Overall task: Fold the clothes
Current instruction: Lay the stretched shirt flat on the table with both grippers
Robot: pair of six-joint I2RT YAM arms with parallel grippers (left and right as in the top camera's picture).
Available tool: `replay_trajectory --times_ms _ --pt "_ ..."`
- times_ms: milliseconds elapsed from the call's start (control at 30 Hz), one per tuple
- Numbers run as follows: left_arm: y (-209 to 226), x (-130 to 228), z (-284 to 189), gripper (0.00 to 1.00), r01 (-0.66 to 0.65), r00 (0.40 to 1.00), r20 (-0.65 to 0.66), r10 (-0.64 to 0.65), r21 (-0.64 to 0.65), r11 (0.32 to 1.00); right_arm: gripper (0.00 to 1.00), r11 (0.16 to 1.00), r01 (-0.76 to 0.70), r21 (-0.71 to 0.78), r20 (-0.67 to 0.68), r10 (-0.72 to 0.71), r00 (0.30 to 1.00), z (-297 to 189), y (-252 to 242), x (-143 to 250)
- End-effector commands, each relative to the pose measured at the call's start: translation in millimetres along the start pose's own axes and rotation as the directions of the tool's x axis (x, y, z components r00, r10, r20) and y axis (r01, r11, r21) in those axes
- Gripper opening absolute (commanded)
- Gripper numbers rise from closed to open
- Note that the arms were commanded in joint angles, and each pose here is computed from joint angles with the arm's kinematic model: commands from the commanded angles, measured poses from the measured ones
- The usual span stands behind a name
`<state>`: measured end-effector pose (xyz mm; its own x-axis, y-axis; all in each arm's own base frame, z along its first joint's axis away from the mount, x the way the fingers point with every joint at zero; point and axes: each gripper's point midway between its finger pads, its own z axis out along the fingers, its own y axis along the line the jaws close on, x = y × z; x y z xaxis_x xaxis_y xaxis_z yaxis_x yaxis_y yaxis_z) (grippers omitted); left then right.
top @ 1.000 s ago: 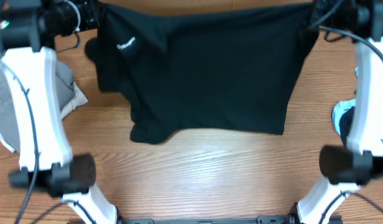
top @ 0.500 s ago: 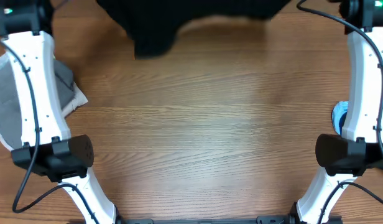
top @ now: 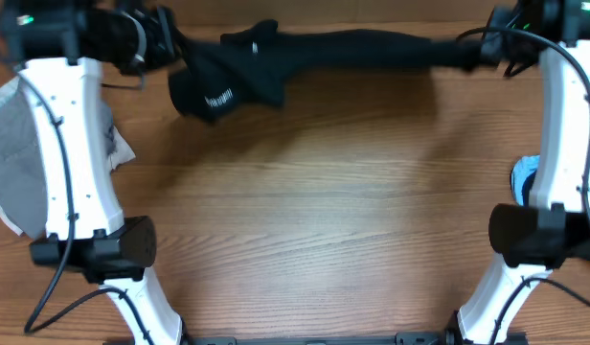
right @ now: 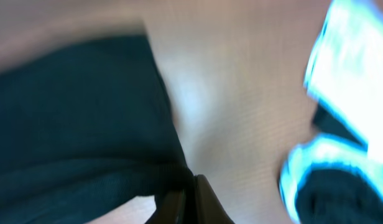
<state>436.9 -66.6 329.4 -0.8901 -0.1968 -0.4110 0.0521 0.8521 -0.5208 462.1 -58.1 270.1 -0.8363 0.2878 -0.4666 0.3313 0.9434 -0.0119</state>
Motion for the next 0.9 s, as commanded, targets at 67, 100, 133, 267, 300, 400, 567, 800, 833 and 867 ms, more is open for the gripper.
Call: replay_trajectory --times_ms 67,100,133,267,300,400,567,800,833,867 --pt "20 88 91 0.04 -0.121 0.896 -0.435 0.090 -0.042 0.992 0.04 0.991 0.067 0.115 -0.351 -0.022 0.936 59 -23 83" --pt "26 100 99 0.04 -0.121 0.875 -0.479 0.076 -0.064 0.991 0.04 0.989 0.078 0.123 -0.398 -0.023 0.917 63 -26 96" --pt "32 110 106 0.04 -0.127 0.854 -0.516 0.063 -0.089 0.988 0.04 0.988 0.086 0.130 -0.433 -0.022 0.901 66 -28 106" --pt "55 161 125 0.04 -0.128 0.747 -0.665 -0.011 -0.160 0.979 0.04 0.981 0.075 0.181 -0.531 0.034 0.846 80 -46 137" --pt "58 170 128 0.04 -0.123 0.726 -0.687 -0.025 -0.165 0.979 0.04 0.978 0.064 0.196 -0.546 0.055 0.836 82 -51 142" --pt "67 192 134 0.04 -0.110 0.675 -0.736 -0.058 -0.178 0.978 0.04 0.973 0.036 0.227 -0.584 0.106 0.805 88 -67 156" --pt "81 221 142 0.04 -0.096 0.618 -0.781 -0.093 -0.193 0.977 0.04 0.958 -0.030 0.284 -0.623 0.208 0.754 95 -97 175" --pt "96 242 129 0.04 -0.122 0.611 -0.780 -0.132 -0.258 0.958 0.04 0.948 -0.119 0.296 -0.651 0.291 0.701 107 -117 195" --pt "98 243 125 0.04 -0.128 0.624 -0.769 -0.138 -0.275 0.953 0.04 0.948 -0.121 0.294 -0.653 0.292 0.699 107 -117 196" --pt "100 242 120 0.04 -0.135 0.637 -0.756 -0.149 -0.300 0.944 0.04 0.948 -0.121 0.294 -0.654 0.292 0.698 107 -117 196"
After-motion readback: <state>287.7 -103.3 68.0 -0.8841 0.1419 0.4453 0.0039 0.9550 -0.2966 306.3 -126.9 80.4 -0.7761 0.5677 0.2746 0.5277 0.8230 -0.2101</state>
